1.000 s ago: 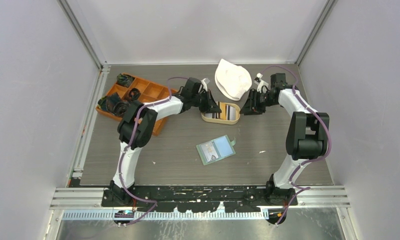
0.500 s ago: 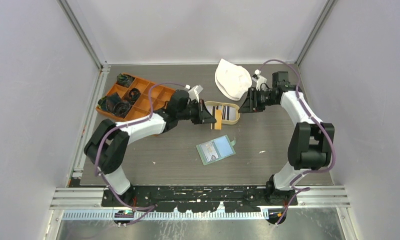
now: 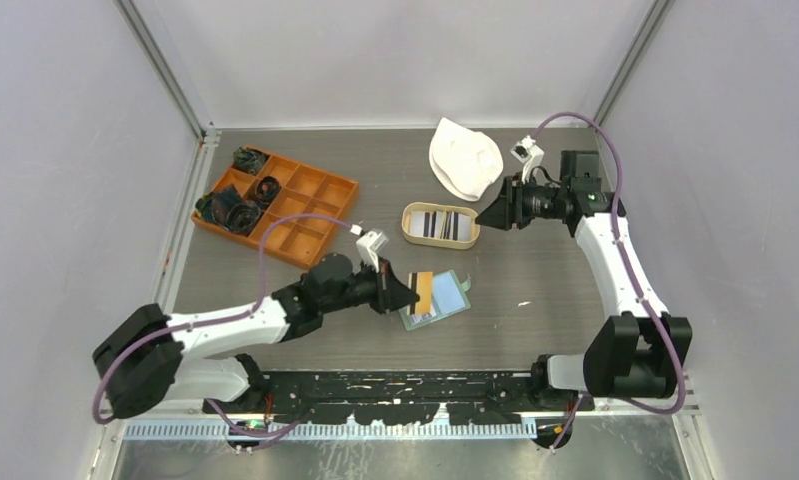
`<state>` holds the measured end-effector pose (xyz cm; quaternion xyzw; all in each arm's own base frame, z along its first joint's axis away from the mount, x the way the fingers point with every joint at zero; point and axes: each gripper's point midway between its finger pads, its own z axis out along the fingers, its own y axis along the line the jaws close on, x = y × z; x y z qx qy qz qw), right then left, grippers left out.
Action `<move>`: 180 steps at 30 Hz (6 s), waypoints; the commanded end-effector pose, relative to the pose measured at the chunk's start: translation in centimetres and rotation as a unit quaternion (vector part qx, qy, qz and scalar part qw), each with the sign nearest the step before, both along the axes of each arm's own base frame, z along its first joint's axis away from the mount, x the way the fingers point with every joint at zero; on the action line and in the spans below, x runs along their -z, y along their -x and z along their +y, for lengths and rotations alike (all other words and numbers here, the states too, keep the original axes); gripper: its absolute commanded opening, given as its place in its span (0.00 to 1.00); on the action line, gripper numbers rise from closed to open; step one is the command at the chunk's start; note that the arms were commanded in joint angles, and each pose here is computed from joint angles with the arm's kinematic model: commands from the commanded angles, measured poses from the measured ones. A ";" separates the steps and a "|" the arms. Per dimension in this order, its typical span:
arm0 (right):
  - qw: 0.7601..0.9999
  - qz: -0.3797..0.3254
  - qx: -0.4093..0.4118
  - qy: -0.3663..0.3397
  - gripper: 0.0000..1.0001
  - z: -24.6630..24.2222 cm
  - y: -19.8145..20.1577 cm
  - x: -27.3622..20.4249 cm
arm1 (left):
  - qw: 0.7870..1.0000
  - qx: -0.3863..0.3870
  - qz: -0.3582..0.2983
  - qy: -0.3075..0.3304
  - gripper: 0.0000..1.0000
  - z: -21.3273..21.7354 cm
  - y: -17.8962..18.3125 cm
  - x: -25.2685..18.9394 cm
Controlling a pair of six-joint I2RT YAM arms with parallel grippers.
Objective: Put the credit cards into the card holder
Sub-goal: Pick up the credit card from the storage box, then insert the credit card into the card holder.
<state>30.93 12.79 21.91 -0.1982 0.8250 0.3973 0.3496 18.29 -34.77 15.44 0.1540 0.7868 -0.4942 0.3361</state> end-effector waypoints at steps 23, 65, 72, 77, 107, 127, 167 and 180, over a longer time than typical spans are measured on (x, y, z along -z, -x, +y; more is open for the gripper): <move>0.913 -0.094 -0.396 -0.038 0.57 11.6 13.6 5.0 | 0.973 0.050 -0.206 0.091 0.00 1.5 5.0 -2.7; 0.893 -0.086 -0.442 -0.023 0.01 12.8 15.9 4.8 | 0.966 0.118 -0.149 0.175 0.29 2.0 4.5 -2.6; 0.893 -0.078 -0.443 -0.002 0.01 13.0 15.6 5.8 | 0.968 0.149 -0.135 0.151 0.16 1.5 4.9 -2.2; 0.901 -0.078 -0.426 0.019 0.17 13.0 14.7 6.1 | 0.972 0.137 -0.124 0.143 0.00 1.5 4.5 -1.8; 0.815 -0.213 -0.342 0.415 0.31 1.6 4.9 18.7 | 0.963 -0.212 0.097 0.139 0.00 2.1 -6.5 5.2; 0.815 -0.178 -0.399 0.381 0.25 4.5 7.7 19.8 | 0.959 -0.213 0.115 0.145 0.00 1.8 -6.0 6.7; 0.819 -0.170 -0.406 0.369 0.23 5.8 8.4 19.3 | 0.962 -0.189 0.183 0.072 0.00 1.4 -4.0 10.6; 0.817 -0.172 -0.408 0.369 0.24 6.0 8.5 19.2 | 0.953 -0.204 0.223 0.026 0.00 1.8 -3.5 11.7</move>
